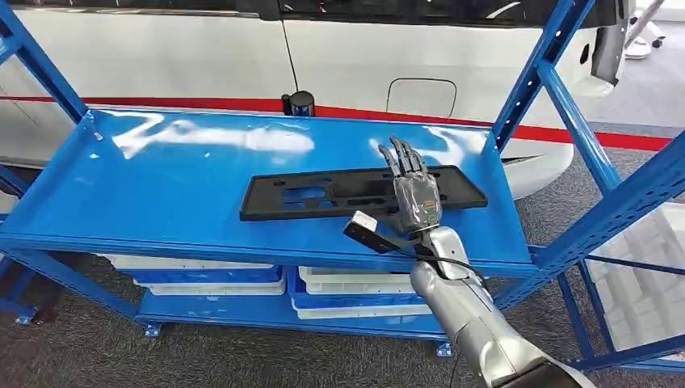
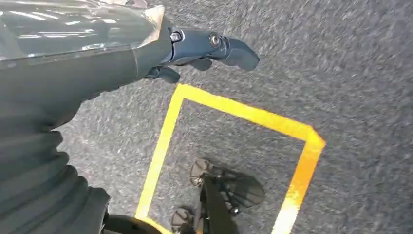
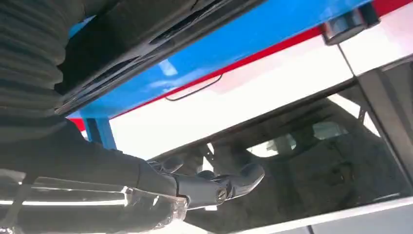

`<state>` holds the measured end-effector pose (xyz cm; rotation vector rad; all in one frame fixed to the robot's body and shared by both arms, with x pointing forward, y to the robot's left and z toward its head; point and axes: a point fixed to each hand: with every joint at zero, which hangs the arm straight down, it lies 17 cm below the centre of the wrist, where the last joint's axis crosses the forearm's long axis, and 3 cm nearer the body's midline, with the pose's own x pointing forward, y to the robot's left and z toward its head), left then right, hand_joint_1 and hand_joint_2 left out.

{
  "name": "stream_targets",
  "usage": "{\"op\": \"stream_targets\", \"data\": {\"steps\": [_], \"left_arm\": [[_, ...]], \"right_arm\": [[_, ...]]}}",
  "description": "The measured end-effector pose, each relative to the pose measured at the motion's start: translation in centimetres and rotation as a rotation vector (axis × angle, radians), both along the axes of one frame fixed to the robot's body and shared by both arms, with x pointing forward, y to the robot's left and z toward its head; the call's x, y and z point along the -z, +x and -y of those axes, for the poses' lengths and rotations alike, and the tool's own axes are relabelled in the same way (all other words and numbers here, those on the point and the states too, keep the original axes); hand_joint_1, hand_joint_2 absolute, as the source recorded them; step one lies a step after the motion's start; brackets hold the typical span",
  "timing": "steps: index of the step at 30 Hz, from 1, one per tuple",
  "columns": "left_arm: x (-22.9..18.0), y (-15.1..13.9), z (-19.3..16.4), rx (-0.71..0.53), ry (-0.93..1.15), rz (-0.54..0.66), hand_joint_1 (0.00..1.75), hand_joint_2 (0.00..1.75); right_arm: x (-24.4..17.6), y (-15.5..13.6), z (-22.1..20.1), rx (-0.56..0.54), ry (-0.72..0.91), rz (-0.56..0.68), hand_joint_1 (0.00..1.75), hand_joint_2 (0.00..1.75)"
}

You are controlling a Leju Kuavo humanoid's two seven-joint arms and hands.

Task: Take the parts from the cabinet and place them on the table.

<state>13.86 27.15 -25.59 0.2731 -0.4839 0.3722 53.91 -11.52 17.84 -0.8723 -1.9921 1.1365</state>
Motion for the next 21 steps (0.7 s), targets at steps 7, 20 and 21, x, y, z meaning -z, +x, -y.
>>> {"op": "stream_targets", "data": {"steps": [7, 20, 21], "left_arm": [[0.1, 0.1, 0.6, -0.006, -0.040, 0.004, 0.00, 1.75], [0.1, 0.2, 1.1, -0.011, -0.072, 0.018, 0.00, 1.75], [0.1, 0.2, 1.1, -0.011, -0.073, 0.018, 0.00, 1.75]], "right_arm": [[-0.6, 1.4, 1.9, 0.040, 0.003, 0.002, 0.00, 1.75], [3.2, -0.1, 1.0, 0.010, -0.023, -0.088, 1.75, 1.75], [3.5, -0.2, 0.9, 0.008, -0.023, -0.094, 1.75, 1.75]]}}
